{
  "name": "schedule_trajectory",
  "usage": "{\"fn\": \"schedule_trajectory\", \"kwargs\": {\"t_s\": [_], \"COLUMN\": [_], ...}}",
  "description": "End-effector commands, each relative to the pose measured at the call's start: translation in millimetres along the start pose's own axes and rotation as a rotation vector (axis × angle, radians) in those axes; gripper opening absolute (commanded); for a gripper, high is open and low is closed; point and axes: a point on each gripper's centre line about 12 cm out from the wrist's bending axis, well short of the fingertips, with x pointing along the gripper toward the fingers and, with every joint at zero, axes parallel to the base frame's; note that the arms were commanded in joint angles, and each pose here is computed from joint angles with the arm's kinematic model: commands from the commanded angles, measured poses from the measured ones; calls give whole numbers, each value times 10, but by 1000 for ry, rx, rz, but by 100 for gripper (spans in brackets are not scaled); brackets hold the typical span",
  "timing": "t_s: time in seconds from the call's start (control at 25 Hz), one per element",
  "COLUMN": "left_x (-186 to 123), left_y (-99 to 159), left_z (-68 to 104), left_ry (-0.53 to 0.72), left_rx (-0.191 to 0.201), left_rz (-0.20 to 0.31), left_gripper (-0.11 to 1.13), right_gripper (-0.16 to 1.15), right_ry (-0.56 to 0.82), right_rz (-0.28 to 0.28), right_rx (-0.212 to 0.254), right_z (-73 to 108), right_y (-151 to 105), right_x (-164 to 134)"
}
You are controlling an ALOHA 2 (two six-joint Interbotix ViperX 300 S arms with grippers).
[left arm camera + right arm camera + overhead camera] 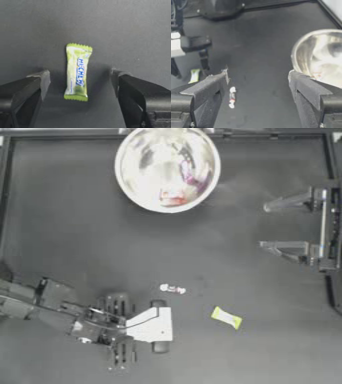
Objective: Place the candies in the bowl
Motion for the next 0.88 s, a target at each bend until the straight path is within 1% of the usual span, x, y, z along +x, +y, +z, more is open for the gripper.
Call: {"fn": "schedule_trajectory", "kwargs": {"t_s": [0.04,0.16,0.24,0.44,0.6,0.76,0.88], "left_x": [-110,-93,-87,-75,-35,-26,-32], "left_y": [-30,-28,-28,-27,-25,-29,-32], "left_z": [95,88,86,81,66,74,83], "left_ry": [-41,-36,-34,-30,-18,-16,-18], "left_rx": [4,5,5,5,4,3,4], "left_rz": [-12,-10,-10,-8,-5,-5,-5], "left_gripper": [102,101,97,82,78,77,72], "right_gripper": [101,101,101,101,101,101,101], "right_ry": [-20,-20,-20,-24,-30,-34,-32], "right_rz": [4,4,4,4,5,5,5], "right_rx": [4,4,4,4,4,4,4], "right_z": [63,62,62,73,84,88,86], "right_y": [11,11,11,11,12,12,12], "right_x": [2,5,5,1,4,0,4]}}
